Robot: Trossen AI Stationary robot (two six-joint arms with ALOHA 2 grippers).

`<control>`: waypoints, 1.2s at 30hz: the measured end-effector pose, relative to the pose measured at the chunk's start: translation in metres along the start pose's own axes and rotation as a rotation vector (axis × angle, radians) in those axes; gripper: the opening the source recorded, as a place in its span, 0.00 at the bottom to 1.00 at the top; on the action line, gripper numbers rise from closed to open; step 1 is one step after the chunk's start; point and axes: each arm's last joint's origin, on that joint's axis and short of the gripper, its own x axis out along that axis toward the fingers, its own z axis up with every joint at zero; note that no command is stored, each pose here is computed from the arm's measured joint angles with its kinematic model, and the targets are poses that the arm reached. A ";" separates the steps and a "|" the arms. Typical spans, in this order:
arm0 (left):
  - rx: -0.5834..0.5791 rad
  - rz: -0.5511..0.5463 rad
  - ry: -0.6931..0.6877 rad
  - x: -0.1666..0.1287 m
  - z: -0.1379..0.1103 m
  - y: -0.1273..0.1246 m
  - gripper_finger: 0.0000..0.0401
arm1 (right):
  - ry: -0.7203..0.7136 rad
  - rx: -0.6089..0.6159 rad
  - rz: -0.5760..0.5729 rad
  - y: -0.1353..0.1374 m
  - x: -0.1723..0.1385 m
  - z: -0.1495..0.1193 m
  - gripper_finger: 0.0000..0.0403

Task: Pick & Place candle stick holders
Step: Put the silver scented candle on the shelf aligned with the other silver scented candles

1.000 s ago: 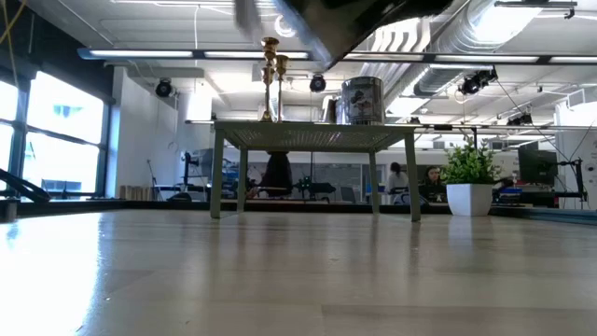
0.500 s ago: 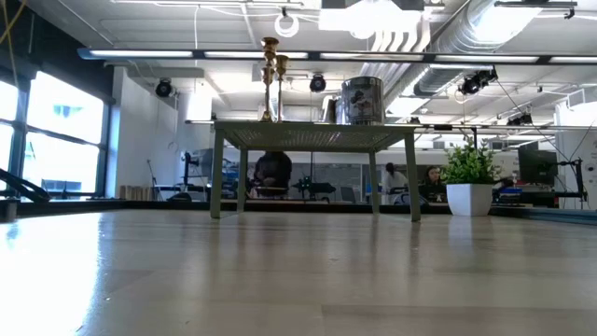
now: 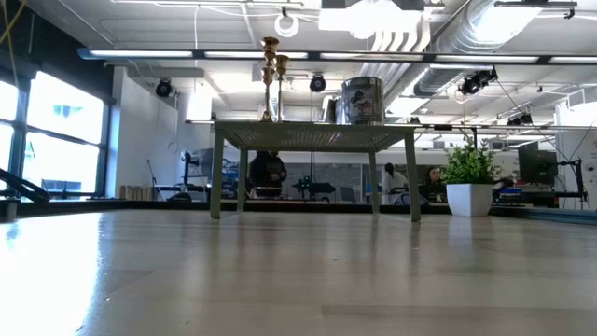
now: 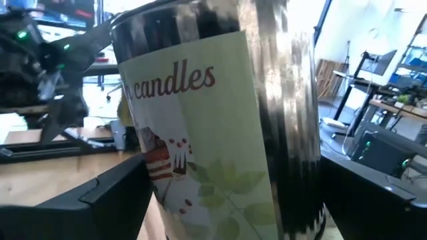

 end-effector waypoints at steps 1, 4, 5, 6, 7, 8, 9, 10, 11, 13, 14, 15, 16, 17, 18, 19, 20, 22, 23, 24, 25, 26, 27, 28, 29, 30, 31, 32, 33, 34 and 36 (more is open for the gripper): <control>-0.012 -0.002 0.006 0.001 -0.001 -0.001 1.00 | -0.005 -0.001 -0.005 -0.006 -0.002 0.001 0.92; -0.024 -0.004 0.021 0.005 -0.005 -0.004 1.00 | -0.027 0.005 -0.034 -0.025 -0.007 0.005 0.92; -0.028 -0.003 0.028 0.007 -0.007 -0.006 1.00 | -0.037 0.008 -0.050 -0.031 -0.008 0.006 0.92; -0.033 0.000 0.033 0.008 -0.009 -0.007 1.00 | -0.043 0.011 -0.059 -0.038 -0.009 0.007 0.92; -0.034 0.008 0.040 0.010 -0.011 -0.008 1.00 | -0.044 0.013 -0.058 -0.043 -0.010 0.007 0.92; -0.039 0.022 0.043 0.012 -0.013 -0.009 1.00 | -0.043 0.019 -0.055 -0.050 -0.010 0.008 0.92; -0.044 0.040 0.043 0.014 -0.014 -0.010 1.00 | -0.043 0.023 -0.056 -0.055 -0.011 0.008 0.92; -0.047 0.063 0.040 0.016 -0.016 -0.011 1.00 | -0.043 0.027 -0.057 -0.061 -0.011 0.007 0.92; -0.053 0.087 0.035 0.018 -0.017 -0.012 1.00 | -0.042 0.034 -0.060 -0.067 -0.010 0.005 0.92; -0.086 0.127 0.013 0.022 -0.018 -0.014 1.00 | -0.041 0.044 -0.069 -0.077 -0.009 0.001 0.92; -0.106 0.143 0.000 0.023 -0.018 -0.015 1.00 | -0.041 0.047 -0.071 -0.082 -0.009 -0.002 0.92; -0.124 0.160 -0.012 0.025 -0.018 -0.015 1.00 | -0.040 0.054 -0.073 -0.086 -0.009 -0.005 0.92; -0.140 0.178 -0.021 0.028 -0.018 -0.014 1.00 | -0.038 0.056 -0.078 -0.090 -0.008 -0.009 0.92; -0.155 0.184 -0.026 0.031 -0.019 -0.013 1.00 | -0.039 0.065 -0.084 -0.093 -0.008 -0.014 0.92; -0.164 0.188 -0.024 0.034 -0.020 -0.012 1.00 | -0.038 0.067 -0.090 -0.095 -0.007 -0.020 0.92; -0.166 0.190 -0.019 0.037 -0.021 -0.011 1.00 | -0.034 0.068 -0.094 -0.097 -0.006 -0.027 0.92; -0.171 0.189 -0.018 0.038 -0.022 -0.010 1.00 | -0.031 0.073 -0.098 -0.098 -0.005 -0.034 0.92; -0.192 0.183 -0.013 0.045 -0.023 -0.006 1.00 | -0.030 0.083 -0.111 -0.100 -0.003 -0.049 0.92; -0.198 0.178 -0.003 0.048 -0.025 -0.004 1.00 | -0.030 0.089 -0.118 -0.101 -0.002 -0.057 0.92; -0.201 0.171 0.008 0.051 -0.027 -0.003 1.00 | -0.029 0.096 -0.126 -0.101 -0.001 -0.064 0.92; -0.208 0.160 0.019 0.054 -0.029 -0.002 1.00 | -0.030 0.103 -0.135 -0.102 0.000 -0.072 0.92; -0.220 0.151 0.020 0.057 -0.029 0.000 1.00 | -0.029 0.114 -0.143 -0.102 0.001 -0.081 0.92; -0.233 0.141 0.022 0.059 -0.029 0.003 1.00 | -0.028 0.129 -0.151 -0.102 0.003 -0.089 0.92; -0.238 0.135 0.027 0.062 -0.030 0.004 1.00 | -0.025 0.150 -0.157 -0.102 0.004 -0.098 0.92; -0.242 0.130 0.035 0.064 -0.031 0.006 1.00 | -0.020 0.169 -0.163 -0.102 0.005 -0.105 0.92; -0.242 0.128 0.041 0.065 -0.032 0.008 1.00 | -0.018 0.190 -0.171 -0.102 0.006 -0.113 0.92; -0.247 0.127 0.040 0.067 -0.032 0.010 1.00 | -0.019 0.212 -0.181 -0.102 0.008 -0.121 0.92; -0.254 0.130 0.035 0.068 -0.031 0.012 1.00 | -0.018 0.229 -0.191 -0.103 0.009 -0.128 0.92; -0.261 0.129 0.031 0.069 -0.030 0.014 1.00 | -0.020 0.245 -0.201 -0.103 0.011 -0.135 0.92; -0.265 0.124 0.030 0.070 -0.030 0.016 1.00 | -0.022 0.254 -0.213 -0.103 0.012 -0.141 0.92; -0.271 0.129 0.027 0.072 -0.029 0.019 1.00 | -0.029 0.269 -0.240 -0.104 0.014 -0.154 0.92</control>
